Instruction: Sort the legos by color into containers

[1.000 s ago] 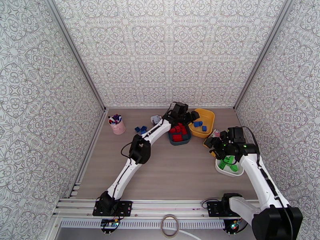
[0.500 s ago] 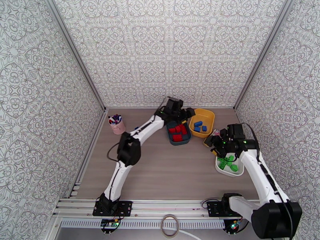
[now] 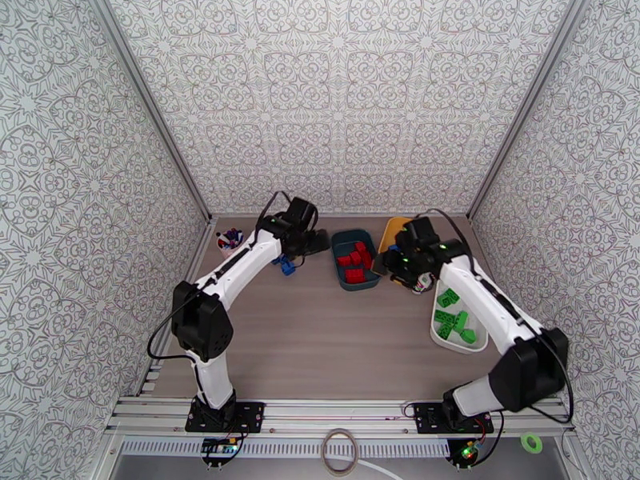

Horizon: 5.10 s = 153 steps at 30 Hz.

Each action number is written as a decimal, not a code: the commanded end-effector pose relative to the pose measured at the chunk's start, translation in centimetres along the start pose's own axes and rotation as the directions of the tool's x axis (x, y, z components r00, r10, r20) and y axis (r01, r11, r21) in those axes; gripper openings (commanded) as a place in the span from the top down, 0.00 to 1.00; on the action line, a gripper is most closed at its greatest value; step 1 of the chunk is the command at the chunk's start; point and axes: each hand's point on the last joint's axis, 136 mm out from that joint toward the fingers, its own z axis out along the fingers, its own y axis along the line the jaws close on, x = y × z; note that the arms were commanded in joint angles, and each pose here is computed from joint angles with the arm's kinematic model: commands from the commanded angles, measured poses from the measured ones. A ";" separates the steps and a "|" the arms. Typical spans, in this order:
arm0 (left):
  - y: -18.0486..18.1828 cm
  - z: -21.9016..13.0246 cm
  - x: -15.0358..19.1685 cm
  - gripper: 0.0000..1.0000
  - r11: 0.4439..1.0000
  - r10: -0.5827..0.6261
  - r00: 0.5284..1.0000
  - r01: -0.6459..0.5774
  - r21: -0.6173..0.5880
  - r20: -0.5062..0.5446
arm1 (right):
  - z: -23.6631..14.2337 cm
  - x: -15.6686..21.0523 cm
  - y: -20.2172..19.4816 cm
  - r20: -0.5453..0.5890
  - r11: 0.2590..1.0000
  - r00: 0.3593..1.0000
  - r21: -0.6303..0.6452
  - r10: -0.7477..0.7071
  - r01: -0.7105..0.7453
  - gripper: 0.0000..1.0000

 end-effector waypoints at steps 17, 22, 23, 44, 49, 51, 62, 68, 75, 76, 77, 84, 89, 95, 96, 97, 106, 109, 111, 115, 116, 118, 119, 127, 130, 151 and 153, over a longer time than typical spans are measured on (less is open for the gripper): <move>9.3 6.8 -1.1 0.08 0.969 -0.171 0.979 0.146 -0.198 -0.113 | 6.3 0.4 6.5 -0.138 0.960 0.957 0.085 -0.255 0.268 0.28; 9.4 9.3 -1.5 0.09 0.968 -0.177 0.972 0.143 -0.208 -0.154 | 7.0 -0.1 6.9 -0.147 0.957 0.954 0.090 -0.260 0.274 0.26; 9.4 9.7 -1.5 0.10 0.967 -0.178 0.971 0.143 -0.209 -0.161 | 7.1 -0.2 7.0 -0.149 0.957 0.954 0.090 -0.261 0.276 0.26; 10.5 13.2 -1.6 0.41 0.959 -0.200 0.953 0.143 -0.245 -0.226 | 7.8 -0.7 7.2 -0.159 0.961 0.957 0.096 -0.241 0.258 0.27; 9.9 12.2 -1.3 0.58 0.964 -0.189 0.958 0.139 -0.228 -0.215 | 7.1 -0.6 7.0 -0.146 0.963 0.961 0.100 -0.235 0.250 0.29; 9.5 11.6 -1.1 0.62 0.966 -0.187 0.960 0.142 -0.215 -0.208 | 6.7 -0.6 6.8 -0.134 0.965 0.964 0.100 -0.229 0.243 0.29; -0.9 4.4 -1.6 0.66 0.978 -0.067 0.986 0.096 0.187 -0.156 | 2.4 -2.0 3.3 -0.061 0.991 0.991 0.053 -0.123 0.126 0.29; -10.8 2.0 -0.1 0.65 0.832 0.026 0.976 0.100 0.545 -0.218 | 0.1 -2.9 1.2 -0.015 0.997 0.998 0.035 -0.065 0.065 0.29; -19.1 2.7 2.4 0.65 0.693 0.069 0.958 0.156 0.704 -0.280 | -2.9 -3.5 -1.7 0.051 0.999 0.998 0.041 0.031 -0.033 0.29; -20.0 3.1 2.5 0.65 0.680 0.067 0.956 0.165 0.715 -0.285 | -3.4 -3.5 -2.3 0.061 0.998 0.997 0.037 0.051 -0.053 0.29; -20.9 3.3 2.6 0.65 0.668 0.067 0.955 0.172 0.724 -0.289 | -3.8 -3.4 -2.8 0.072 0.997 0.995 0.034 0.069 -0.072 0.29; -26.9 6.3 2.1 0.63 0.574 -0.002 0.948 0.261 0.776 -0.317 | -6.2 -1.6 -6.7 0.114 0.985 0.980 0.039 0.164 -0.170 0.29; -31.3 7.5 1.7 0.35 0.490 -0.047 0.938 0.322 0.810 -0.345 | -6.8 -0.3 -7.8 0.128 0.978 0.972 0.039 0.196 -0.203 0.29; -32.2 7.5 0.7 0.01 0.452 -0.079 0.937 0.338 0.826 -0.340 | -7.8 0.0 -7.9 0.149 0.979 0.970 0.045 0.191 -0.200 0.29; -31.9 7.2 0.4 0.01 0.460 -0.077 0.943 0.323 0.827 -0.325 | -8.0 0.1 -7.9 0.151 0.979 0.971 0.048 0.188 -0.197 0.29; -31.7 6.6 0.1 0.01 0.463 -0.072 0.948 0.307 0.831 -0.310 | -8.1 0.1 -7.9 0.155 0.980 0.971 0.049 0.183 -0.192 0.28; -27.1 1.1 -1.4 0.01 0.603 -0.019 0.991 0.115 0.789 -0.130 | -7.8 -0.7 -7.3 0.154 0.985 0.974 0.025 0.163 -0.169 0.27; -23.5 -0.4 -2.2 0.01 0.688 -0.016 0.998 0.054 0.724 -0.059 | -7.2 -1.1 -6.8 0.142 0.986 0.976 0.003 0.165 -0.168 0.28; -20.5 -0.7 -2.2 0.01 0.754 -0.011 0.999 0.028 0.656 -0.030 | -6.7 -1.3 -6.5 0.130 0.986 0.978 -0.007 0.163 -0.164 0.30; -13.5 -1.8 -3.2 0.01 0.898 0.011 0.998 -0.035 0.438 0.057 | -5.7 -1.7 -5.2 0.117 0.991 0.984 -0.018 0.137 -0.136 0.30; -11.8 -2.0 -3.4 0.01 0.924 0.011 0.997 -0.037 0.380 0.070 | -5.4 -1.7 -4.9 0.112 0.991 0.985 -0.018 0.131 -0.130 0.30; -8.1 -2.2 -3.5 0.01 0.964 0.014 0.997 -0.034 0.262 0.076 | -4.6 -1.8 -4.1 0.094 0.994 0.989 -0.018 0.112 -0.111 0.30; -6.1 -2.3 -3.6 0.01 0.980 0.012 0.997 -0.027 0.199 0.076 | -4.2 -1.9 -3.6 0.088 0.995 0.991 -0.019 0.101 -0.100 0.30; 5.2 -2.7 -3.0 0.06 0.997 -0.033 0.998 0.037 -0.074 0.062 | -0.5 -1.9 0.7 0.004 1.000 1.000 -0.007 0.005 -0.005 0.34; 7.7 -1.9 -2.7 0.13 0.994 -0.034 0.999 0.037 -0.104 0.034 | 0.9 -1.5 2.6 -0.024 0.999 0.999 -0.014 -0.032 0.032 0.36; 8.0 9.3 -6.7 0.36 0.923 0.367 0.916 -0.380 -0.056 -0.159 | 6.1 2.8 4.8 -0.227 0.989 0.965 0.034 -0.131 0.142 0.47; 8.0 10.5 -6.7 0.36 0.920 0.374 0.911 -0.388 -0.051 -0.175 | 6.1 3.1 4.5 -0.239 0.989 0.963 0.045 -0.128 0.143 0.47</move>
